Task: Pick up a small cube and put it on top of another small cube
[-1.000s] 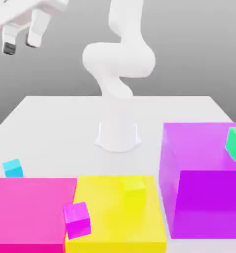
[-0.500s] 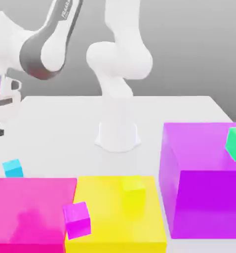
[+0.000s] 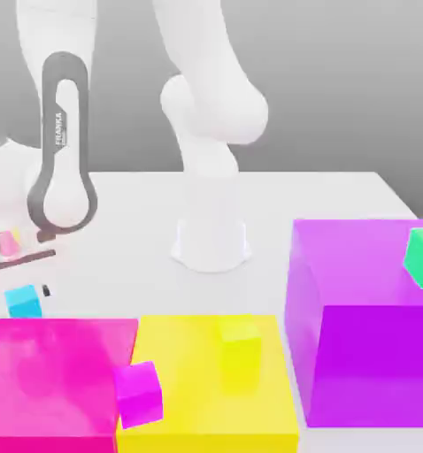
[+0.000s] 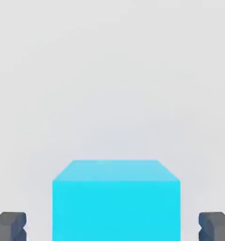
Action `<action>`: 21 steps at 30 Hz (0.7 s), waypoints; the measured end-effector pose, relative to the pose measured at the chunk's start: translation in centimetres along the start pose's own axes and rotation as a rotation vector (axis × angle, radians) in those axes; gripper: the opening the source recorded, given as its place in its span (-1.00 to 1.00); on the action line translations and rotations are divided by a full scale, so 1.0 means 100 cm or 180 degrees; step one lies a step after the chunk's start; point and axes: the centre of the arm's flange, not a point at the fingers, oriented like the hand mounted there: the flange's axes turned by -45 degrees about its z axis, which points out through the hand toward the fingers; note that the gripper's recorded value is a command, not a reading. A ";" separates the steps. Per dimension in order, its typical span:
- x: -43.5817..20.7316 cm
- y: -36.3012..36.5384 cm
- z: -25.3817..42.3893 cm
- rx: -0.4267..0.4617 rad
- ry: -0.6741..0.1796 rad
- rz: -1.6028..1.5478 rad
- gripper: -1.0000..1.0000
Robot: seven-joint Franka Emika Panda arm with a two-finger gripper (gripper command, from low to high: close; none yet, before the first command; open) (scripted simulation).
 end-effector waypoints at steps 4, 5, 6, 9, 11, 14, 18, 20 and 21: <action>0.000 0.000 0.004 0.0006 0.0000 0.0001 -1.00; 0.000 0.000 0.001 0.0006 0.0000 0.0001 -1.00; 0.000 -0.001 -0.006 0.0005 -0.0001 0.0001 -1.00; 0.000 -0.001 -0.034 0.0006 -0.0002 0.0000 -1.00; -0.002 0.000 -0.054 0.0005 -0.0005 -0.0020 -1.00; -0.074 0.008 -0.080 0.0011 -0.0050 -0.0740 -1.00; -0.170 0.042 -0.112 0.0018 -0.0095 -0.1825 -1.00; -0.205 0.063 -0.128 0.0020 -0.0105 -0.2290 -1.00; -0.222 0.075 -0.135 0.0020 -0.0106 -0.2533 -1.00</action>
